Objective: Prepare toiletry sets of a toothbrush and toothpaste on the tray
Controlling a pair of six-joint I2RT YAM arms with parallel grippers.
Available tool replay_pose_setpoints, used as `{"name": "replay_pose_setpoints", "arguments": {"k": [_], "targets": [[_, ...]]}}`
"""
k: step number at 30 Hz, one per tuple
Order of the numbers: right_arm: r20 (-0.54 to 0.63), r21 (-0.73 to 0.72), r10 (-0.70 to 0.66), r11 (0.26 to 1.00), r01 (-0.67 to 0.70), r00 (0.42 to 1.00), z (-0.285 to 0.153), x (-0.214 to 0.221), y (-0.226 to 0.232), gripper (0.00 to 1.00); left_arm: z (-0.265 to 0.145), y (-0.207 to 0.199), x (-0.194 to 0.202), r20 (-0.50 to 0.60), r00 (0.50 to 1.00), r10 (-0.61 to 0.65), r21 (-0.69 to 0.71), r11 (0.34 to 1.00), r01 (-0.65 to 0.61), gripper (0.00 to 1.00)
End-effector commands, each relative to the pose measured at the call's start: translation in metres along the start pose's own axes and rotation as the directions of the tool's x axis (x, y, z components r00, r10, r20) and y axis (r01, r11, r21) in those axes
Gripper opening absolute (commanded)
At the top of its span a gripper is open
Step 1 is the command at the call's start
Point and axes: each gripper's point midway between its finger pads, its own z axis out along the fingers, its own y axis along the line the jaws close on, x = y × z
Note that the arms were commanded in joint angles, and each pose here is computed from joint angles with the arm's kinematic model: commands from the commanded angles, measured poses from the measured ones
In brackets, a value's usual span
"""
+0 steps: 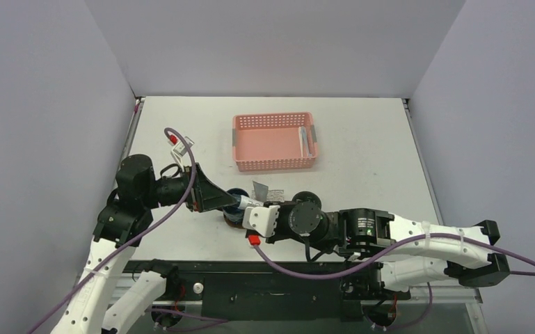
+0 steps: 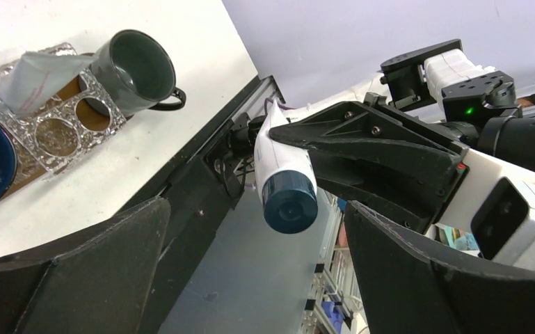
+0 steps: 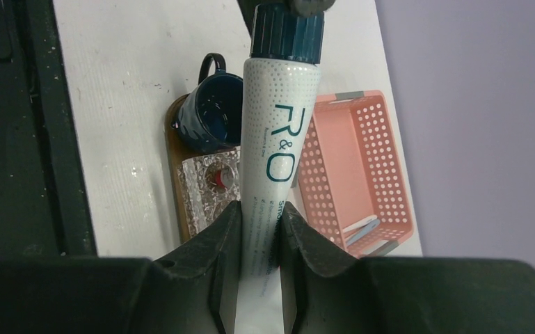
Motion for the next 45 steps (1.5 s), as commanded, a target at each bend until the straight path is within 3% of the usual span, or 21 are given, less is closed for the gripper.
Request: {"name": "replay_pose_setpoints", "arguments": {"k": [1,12,28,39,45], "targets": [[0.005,0.082,-0.093,0.992,0.093,0.996,-0.005,-0.023,-0.023,0.13,-0.002,-0.007,0.006,-0.022,1.000,0.013,0.049,0.999,-0.012,0.96],[-0.044,0.070,-0.196,0.978,0.198,0.980,0.008,-0.037,-0.021,0.12,-0.005,-0.005,0.017,-0.046,0.999,0.008,0.063,0.998,-0.005,1.00],[-0.041,0.033,-0.221,0.974,0.222,0.974,0.022,-0.041,-0.009,0.12,-0.004,-0.005,0.021,-0.062,0.998,0.011,0.096,0.995,-0.005,0.60],[-0.033,0.023,-0.219,0.975,0.220,0.975,0.024,-0.043,-0.006,0.12,-0.003,-0.007,0.022,-0.062,0.998,0.012,0.121,0.993,-0.005,0.44],[-0.033,0.022,-0.210,0.977,0.211,0.977,0.026,-0.043,-0.004,0.12,-0.004,-0.008,0.023,-0.065,0.998,0.015,0.133,0.991,-0.006,0.23]]}}
